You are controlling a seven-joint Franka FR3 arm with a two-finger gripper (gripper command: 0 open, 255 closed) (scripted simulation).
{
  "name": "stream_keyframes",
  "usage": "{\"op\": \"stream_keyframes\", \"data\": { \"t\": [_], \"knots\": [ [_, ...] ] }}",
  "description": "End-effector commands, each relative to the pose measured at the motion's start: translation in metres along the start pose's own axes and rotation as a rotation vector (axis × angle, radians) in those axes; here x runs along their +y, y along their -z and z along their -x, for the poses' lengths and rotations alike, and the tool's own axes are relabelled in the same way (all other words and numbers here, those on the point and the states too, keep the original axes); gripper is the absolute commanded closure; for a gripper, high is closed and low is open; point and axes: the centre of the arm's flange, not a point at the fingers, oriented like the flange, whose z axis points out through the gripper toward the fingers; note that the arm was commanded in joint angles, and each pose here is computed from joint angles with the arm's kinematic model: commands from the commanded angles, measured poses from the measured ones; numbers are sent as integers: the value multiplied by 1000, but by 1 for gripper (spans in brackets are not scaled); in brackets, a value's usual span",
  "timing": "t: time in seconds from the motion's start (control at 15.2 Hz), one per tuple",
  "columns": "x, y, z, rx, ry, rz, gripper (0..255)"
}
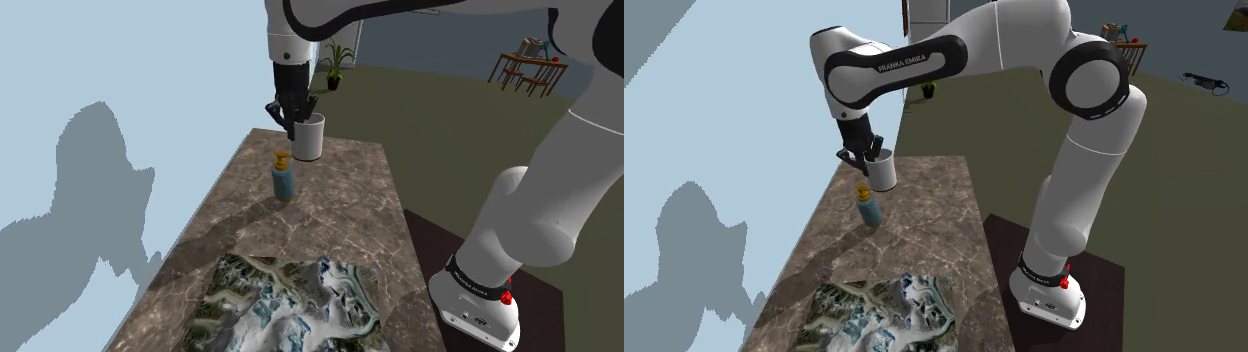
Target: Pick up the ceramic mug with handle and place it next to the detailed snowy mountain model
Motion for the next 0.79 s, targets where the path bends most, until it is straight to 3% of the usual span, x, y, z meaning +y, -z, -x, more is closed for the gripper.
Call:
{"op": "stream_keyframes", "data": {
  "t": [0.0,0.26,0.73],
  "knots": [
    [-22,0,18,0,-1,0,255],
    [-62,2,53,0,-1,0,255],
    [-68,-30,54,0,-1,0,255]
  ]
}}
